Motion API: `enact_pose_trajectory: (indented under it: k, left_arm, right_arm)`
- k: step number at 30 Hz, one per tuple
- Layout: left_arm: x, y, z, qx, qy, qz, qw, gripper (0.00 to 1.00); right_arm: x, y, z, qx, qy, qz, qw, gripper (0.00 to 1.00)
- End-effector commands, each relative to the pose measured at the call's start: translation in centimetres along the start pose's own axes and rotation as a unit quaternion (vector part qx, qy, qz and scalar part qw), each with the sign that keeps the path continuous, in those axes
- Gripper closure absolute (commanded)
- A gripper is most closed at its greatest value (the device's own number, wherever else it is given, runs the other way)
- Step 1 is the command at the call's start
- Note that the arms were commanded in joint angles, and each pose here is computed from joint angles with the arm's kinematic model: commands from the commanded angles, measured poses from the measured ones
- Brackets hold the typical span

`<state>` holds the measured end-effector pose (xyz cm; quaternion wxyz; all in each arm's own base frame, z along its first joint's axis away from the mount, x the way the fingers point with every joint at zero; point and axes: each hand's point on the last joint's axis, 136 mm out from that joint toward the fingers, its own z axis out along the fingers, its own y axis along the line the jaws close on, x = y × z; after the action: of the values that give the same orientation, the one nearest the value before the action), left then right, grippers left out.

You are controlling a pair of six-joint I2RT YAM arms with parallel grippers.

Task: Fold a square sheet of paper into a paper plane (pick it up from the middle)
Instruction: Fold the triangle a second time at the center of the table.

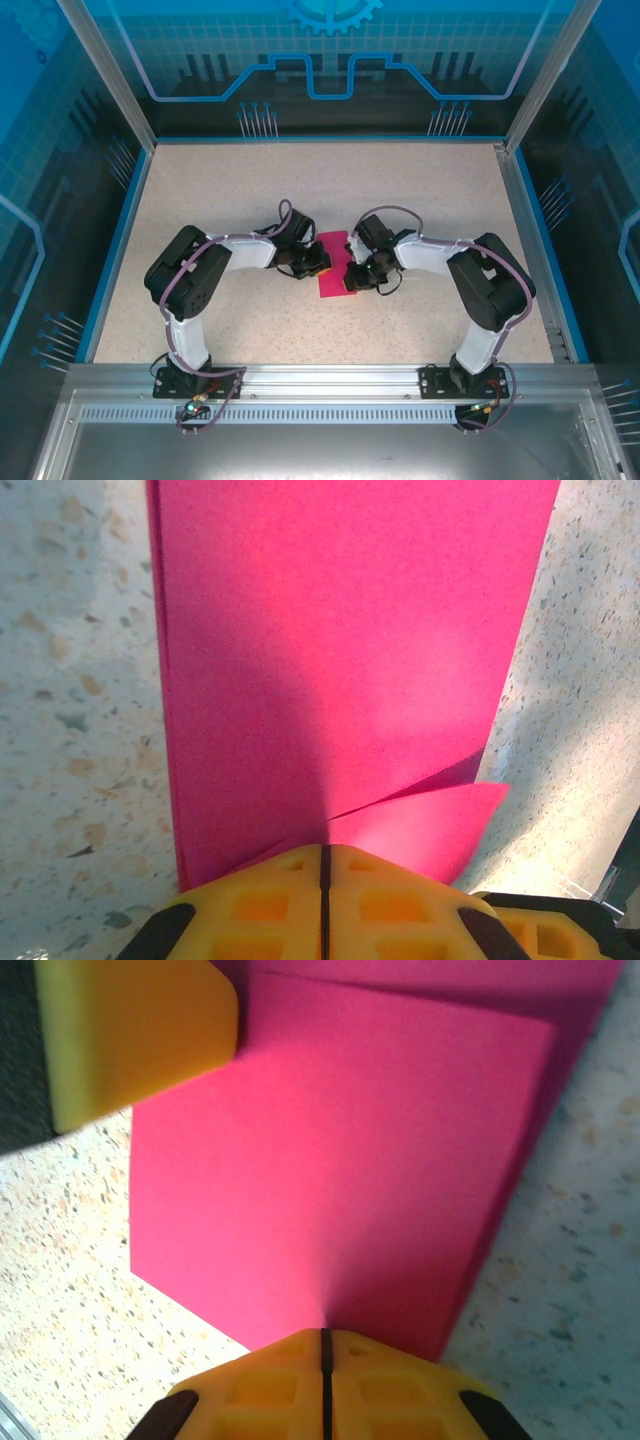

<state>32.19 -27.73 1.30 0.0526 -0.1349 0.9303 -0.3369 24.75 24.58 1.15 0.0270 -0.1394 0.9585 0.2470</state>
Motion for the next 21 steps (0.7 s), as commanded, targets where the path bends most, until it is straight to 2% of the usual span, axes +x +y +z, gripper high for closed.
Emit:
enact_pose_trajectory:
  k: [1, 11, 16, 21]
  left_arm:
    - [0.3, 4.2, 1.0, -0.078, -0.003, -0.025, 0.997, 0.89]
    - [0.2, 4.1, 0.9, -0.078, -0.003, -0.021, 0.997, 0.90]
    - [0.2, 4.0, 0.9, -0.077, -0.003, -0.019, 0.997, 0.90]
    - [0.2, 3.9, 0.9, -0.075, -0.002, -0.020, 0.997, 0.90]
  right_arm:
    - [2.3, -1.5, -0.4, 0.013, 0.031, 0.020, 0.999, 0.92]
    - [4.3, -1.8, -0.4, -0.032, 0.043, 0.044, 0.998, 0.92]
    - [1.6, 1.2, -2.8, -0.084, -0.003, 0.021, 0.996, 0.91]
    - [-1.3, 2.4, -3.1, -0.080, -0.022, 0.000, 0.997, 0.89]
